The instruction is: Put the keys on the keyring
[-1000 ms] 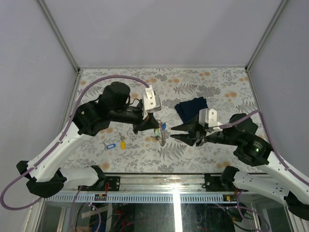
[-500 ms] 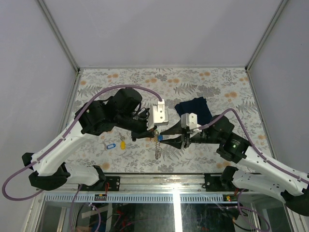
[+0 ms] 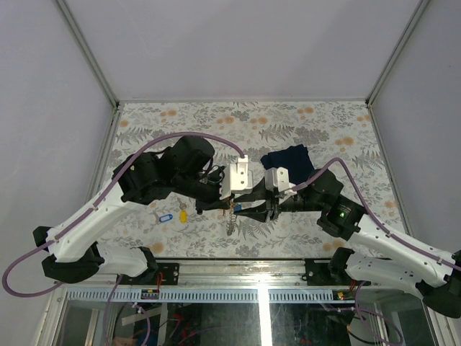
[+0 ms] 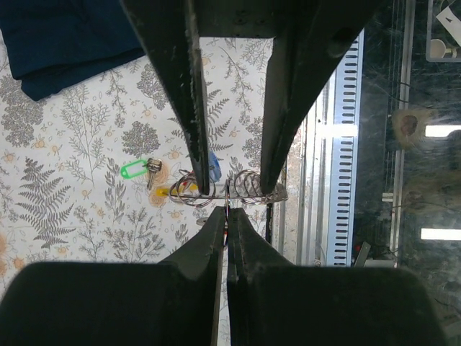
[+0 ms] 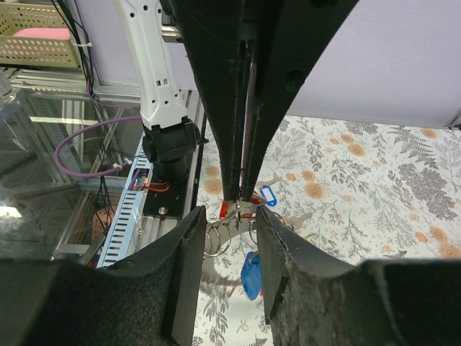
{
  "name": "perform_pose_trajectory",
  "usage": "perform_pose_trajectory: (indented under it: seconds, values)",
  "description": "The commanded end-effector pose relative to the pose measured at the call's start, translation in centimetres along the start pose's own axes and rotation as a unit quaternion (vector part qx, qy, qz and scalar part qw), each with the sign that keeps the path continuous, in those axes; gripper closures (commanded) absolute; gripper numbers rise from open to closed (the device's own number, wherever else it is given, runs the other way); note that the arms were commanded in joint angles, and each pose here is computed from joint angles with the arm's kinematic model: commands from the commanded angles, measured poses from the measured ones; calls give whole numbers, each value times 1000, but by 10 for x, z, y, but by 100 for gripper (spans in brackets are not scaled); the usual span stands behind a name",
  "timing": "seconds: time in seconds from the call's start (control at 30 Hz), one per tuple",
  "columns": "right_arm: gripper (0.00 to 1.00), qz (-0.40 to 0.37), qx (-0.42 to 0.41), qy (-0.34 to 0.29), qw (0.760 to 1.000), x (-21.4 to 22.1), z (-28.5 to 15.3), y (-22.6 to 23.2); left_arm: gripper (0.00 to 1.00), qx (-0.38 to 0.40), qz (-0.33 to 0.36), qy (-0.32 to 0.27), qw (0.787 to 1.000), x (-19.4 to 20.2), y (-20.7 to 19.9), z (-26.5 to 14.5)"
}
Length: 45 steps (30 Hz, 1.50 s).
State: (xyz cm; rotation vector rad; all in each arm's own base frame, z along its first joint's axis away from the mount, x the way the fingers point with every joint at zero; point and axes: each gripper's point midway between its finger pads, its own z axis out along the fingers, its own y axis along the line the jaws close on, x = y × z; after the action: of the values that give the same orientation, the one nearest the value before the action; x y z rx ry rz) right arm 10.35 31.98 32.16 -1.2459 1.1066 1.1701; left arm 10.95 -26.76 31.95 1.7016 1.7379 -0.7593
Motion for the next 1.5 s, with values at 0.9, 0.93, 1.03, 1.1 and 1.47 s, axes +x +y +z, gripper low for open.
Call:
perform_pose_trajectory:
  seconds: [0.9,0.93,1.03,1.1,1.47]
  values:
    - [100,-15,-11,-58,998,-61,-3,5,74,-27,63,-117,991,-36,-11,-29]
    - [100,-15,-17,-65,998,-67,-3,7,73,-27,68,-129,989,-38,-14,-33]
    - [100,-14,-32,-81,996,-80,-6,14,68,-28,90,-173,980,-48,-22,-47]
    - [100,-13,-40,-89,995,-88,-7,18,66,-34,105,-200,974,-52,-25,-53]
    - [100,-3,-86,-109,990,-111,-11,35,58,-34,190,-338,921,-83,-48,-84]
